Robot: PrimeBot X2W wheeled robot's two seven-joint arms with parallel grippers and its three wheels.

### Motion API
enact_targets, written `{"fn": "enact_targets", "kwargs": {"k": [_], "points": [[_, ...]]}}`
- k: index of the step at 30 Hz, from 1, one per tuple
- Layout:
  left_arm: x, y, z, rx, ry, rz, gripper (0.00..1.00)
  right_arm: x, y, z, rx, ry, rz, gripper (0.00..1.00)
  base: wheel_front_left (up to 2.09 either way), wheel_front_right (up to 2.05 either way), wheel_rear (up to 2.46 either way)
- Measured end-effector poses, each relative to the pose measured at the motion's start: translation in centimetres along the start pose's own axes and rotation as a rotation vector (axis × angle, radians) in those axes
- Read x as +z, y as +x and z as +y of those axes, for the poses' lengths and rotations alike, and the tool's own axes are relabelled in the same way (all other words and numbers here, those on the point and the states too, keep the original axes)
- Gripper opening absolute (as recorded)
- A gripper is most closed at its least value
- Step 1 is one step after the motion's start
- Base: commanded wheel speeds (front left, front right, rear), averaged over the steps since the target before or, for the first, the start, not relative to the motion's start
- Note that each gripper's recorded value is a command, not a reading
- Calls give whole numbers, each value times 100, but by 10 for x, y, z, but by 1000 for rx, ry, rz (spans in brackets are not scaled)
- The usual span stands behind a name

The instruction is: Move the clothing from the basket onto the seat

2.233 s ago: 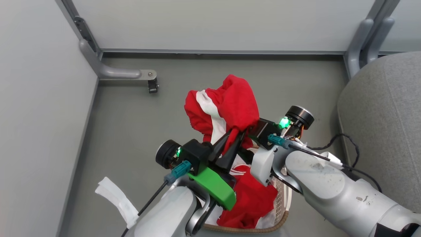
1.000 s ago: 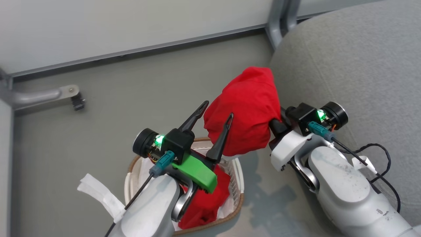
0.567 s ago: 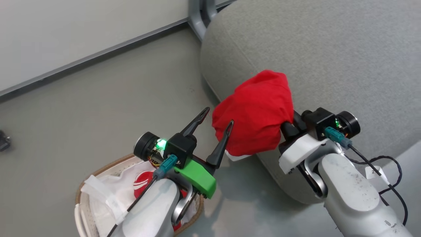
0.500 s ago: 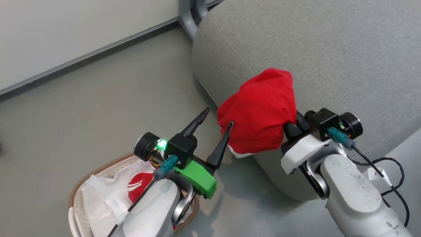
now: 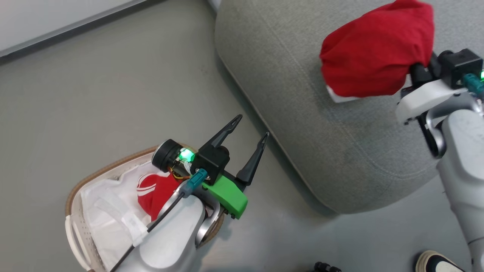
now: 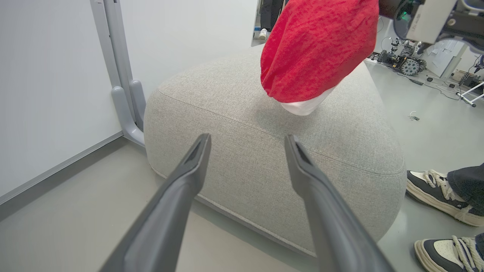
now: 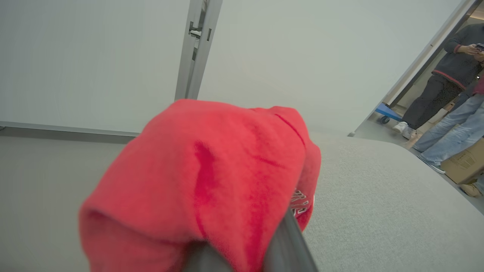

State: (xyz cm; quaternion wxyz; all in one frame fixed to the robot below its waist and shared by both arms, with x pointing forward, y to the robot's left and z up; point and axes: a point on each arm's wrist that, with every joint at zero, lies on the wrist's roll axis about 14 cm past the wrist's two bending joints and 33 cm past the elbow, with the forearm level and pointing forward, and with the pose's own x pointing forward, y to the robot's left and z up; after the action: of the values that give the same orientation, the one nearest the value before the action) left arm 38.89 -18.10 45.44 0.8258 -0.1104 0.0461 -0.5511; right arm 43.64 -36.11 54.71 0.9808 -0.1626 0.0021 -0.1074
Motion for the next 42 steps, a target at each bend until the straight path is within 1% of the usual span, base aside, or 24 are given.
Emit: {"fn": "enact_targets", "kwargs": {"k": [3,7,13,16,19,20,21,22,23,24,29,32,36,40,42], "points": [[-4,-6,16,35,-3,4,100,-5,23,-12,-24,-30,22,0,0,0,0],[-13,-14,37,74,-1,15,100,-7,56,-30,-87,-17,32,0,0,0,0],[-23,-25,68,139,-18,19,100,-20,99,-38,-139,-20,61,0,0,0,0],[-31,-32,83,176,-29,30,100,-34,112,-38,-161,-15,87,0,0,0,0],[-40,-40,97,213,-43,40,100,-53,119,-41,-222,61,107,0,0,0,0],[-43,-42,101,223,-46,44,100,-60,121,-39,-222,54,121,0,0,0,0],[-45,-45,104,232,-47,48,100,-67,122,-34,-209,31,138,18,0,0,0],[-47,-46,107,241,-48,50,100,-76,123,-29,-203,26,154,39,0,0,0],[-49,-49,112,253,-51,53,100,-86,122,-22,-201,38,173,95,0,0,0],[-51,-51,115,265,-55,56,100,-96,120,-16,-194,40,194,100,0,0,0],[-55,-65,135,337,-63,64,100,-147,93,17,-157,59,314,100,0,0,0],[-50,-70,140,365,-57,55,100,-163,70,22,-160,74,359,100,0,0,0],[-42,-78,141,398,-54,47,100,-169,40,20,-181,94,386,100,0,0,0],[-30,-87,144,448,-46,29,100,-162,20,15,-190,101,375,100,0,0,0],[-24,-95,148,484,-47,17,100,-155,15,10,-230,158,348,100,0,0,0]]}}
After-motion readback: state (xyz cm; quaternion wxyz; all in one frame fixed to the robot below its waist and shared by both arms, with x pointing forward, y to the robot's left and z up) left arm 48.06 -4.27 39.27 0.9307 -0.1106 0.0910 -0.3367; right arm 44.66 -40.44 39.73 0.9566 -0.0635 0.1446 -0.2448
